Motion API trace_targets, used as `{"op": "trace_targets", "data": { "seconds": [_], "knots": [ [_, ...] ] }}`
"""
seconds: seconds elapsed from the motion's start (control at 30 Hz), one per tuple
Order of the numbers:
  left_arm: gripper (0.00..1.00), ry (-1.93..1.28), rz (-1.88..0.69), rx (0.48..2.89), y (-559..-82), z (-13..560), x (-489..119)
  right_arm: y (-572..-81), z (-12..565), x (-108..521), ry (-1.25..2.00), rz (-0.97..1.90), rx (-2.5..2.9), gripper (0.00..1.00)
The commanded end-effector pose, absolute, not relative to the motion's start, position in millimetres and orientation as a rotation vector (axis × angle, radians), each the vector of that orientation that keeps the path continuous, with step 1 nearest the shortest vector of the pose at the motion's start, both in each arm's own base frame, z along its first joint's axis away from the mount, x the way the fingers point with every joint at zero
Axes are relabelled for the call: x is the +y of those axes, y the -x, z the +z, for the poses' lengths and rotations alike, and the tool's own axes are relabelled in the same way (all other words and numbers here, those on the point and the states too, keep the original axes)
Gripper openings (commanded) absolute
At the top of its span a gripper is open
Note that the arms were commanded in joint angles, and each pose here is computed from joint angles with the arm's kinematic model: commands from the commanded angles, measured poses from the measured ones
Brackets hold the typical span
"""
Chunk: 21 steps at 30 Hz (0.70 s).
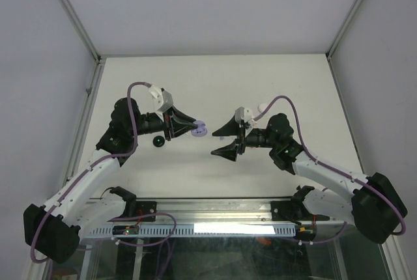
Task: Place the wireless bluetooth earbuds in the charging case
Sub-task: Open the charging case.
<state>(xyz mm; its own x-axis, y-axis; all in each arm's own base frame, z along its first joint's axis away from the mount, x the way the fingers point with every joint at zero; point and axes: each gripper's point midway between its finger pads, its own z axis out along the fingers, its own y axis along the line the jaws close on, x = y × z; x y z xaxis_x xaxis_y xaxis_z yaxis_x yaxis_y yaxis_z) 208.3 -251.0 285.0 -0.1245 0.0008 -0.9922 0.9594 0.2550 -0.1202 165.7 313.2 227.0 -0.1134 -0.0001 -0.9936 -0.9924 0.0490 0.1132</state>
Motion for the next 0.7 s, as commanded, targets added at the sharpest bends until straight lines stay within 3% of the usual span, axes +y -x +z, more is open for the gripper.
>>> {"op": "trace_targets", "data": {
  "seconds": [0.0, 0.23, 0.67],
  "knots": [
    [0.05, -1.074, -1.017, 1.337, -204, 294, -255, -174, 270, 311, 1.093, 1.111, 1.035, 0.69],
    [0.05, -1.124, -1.016, 1.31, -199, 295, -268, -175, 272, 319, 1.118, 1.147, 1.004, 0.67],
    [0.05, -1.142, -1.037, 1.301, -197, 295, -278, -169, 272, 329, 1.111, 1.258, 0.992, 0.53]
  ]
}}
